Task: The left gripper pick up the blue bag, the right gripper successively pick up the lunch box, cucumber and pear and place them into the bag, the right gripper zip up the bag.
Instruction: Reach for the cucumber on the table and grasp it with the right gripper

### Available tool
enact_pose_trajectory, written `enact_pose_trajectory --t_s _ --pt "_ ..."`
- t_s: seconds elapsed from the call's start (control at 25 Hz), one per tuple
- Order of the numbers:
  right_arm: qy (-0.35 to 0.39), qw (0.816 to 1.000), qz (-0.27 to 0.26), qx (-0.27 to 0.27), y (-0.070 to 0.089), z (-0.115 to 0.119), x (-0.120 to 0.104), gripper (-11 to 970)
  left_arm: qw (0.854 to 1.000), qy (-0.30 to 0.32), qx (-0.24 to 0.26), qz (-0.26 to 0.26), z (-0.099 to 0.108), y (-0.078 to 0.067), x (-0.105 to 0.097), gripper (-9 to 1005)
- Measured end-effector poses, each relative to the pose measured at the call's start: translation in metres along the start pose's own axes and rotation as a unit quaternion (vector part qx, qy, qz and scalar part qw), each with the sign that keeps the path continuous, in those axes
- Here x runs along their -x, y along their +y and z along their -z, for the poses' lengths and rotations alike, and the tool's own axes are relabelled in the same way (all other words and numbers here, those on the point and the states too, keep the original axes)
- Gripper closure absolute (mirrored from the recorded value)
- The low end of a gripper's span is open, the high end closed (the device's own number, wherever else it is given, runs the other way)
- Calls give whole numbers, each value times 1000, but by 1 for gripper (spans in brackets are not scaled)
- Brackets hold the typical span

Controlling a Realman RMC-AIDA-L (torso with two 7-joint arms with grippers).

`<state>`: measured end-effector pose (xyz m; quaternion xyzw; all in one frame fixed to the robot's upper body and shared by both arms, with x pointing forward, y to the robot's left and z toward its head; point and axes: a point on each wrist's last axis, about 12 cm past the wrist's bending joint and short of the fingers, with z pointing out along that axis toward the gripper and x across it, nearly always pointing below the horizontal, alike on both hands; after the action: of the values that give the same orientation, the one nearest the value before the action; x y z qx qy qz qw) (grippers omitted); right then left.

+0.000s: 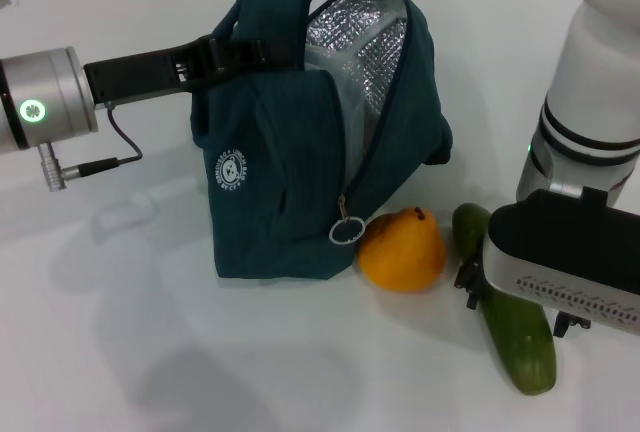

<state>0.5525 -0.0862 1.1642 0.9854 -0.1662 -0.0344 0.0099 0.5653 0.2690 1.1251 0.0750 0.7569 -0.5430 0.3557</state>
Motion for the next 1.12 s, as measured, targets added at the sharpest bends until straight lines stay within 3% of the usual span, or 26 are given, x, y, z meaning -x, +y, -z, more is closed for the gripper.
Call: enact_pose_trajectory --t_s 0.36,1.12 --pt "7 1000 0 3 -1 -4 -2 91 1000 -2 -1 0 0 0 1 946" --pt "25 1000 -8 -1 -2 -10 -5 353 1000 -4 -1 -5 0 0 1 946"
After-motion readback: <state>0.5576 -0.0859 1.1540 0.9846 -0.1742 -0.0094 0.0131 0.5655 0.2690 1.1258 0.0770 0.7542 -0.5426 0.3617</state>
